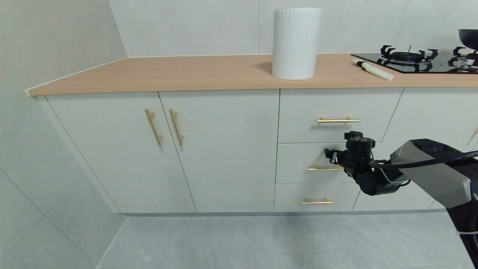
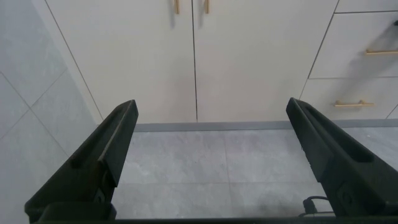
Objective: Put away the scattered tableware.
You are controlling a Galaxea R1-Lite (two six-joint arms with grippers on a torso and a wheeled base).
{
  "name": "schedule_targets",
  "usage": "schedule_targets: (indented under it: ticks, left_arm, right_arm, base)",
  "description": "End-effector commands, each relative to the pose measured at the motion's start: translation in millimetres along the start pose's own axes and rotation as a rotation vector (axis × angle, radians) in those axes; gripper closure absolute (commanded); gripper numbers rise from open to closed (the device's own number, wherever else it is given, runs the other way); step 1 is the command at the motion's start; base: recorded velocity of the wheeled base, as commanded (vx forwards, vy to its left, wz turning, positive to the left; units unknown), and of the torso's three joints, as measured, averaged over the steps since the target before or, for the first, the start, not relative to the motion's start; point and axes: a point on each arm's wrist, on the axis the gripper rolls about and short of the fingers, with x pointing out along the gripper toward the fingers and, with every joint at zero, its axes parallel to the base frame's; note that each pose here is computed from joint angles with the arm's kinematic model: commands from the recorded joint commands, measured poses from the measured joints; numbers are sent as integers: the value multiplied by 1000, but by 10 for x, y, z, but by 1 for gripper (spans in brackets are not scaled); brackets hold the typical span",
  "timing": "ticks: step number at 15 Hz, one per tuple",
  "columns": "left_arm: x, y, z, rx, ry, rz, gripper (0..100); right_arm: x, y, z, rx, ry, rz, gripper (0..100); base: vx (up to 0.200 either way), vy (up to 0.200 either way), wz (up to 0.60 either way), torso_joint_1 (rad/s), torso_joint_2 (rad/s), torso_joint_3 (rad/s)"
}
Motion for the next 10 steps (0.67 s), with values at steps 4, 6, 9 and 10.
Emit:
schedule_targets:
  ticks: [4, 6, 9, 10]
  left_arm:
    - [1, 0, 1, 0, 1, 0, 0]
    - [1, 0, 1, 0, 1, 0, 0]
    - [1, 0, 1, 0, 1, 0, 0]
    - [1, 0, 1, 0, 1, 0, 0]
  right_arm:
    - [-1224, -123, 731, -15, 57, 160, 0]
    - [-1792, -222, 1023, -7, 2, 166, 0]
    - [-3068, -517, 1415, 28, -225, 104, 0]
    - [-3404, -606, 1450, 26, -294, 109, 0]
  base:
    - [0, 0, 0, 0, 0, 0]
    - [0, 0, 0, 0, 0, 0]
    - [0, 0, 0, 0, 0, 0]
    - [0, 0, 0, 0, 0, 0]
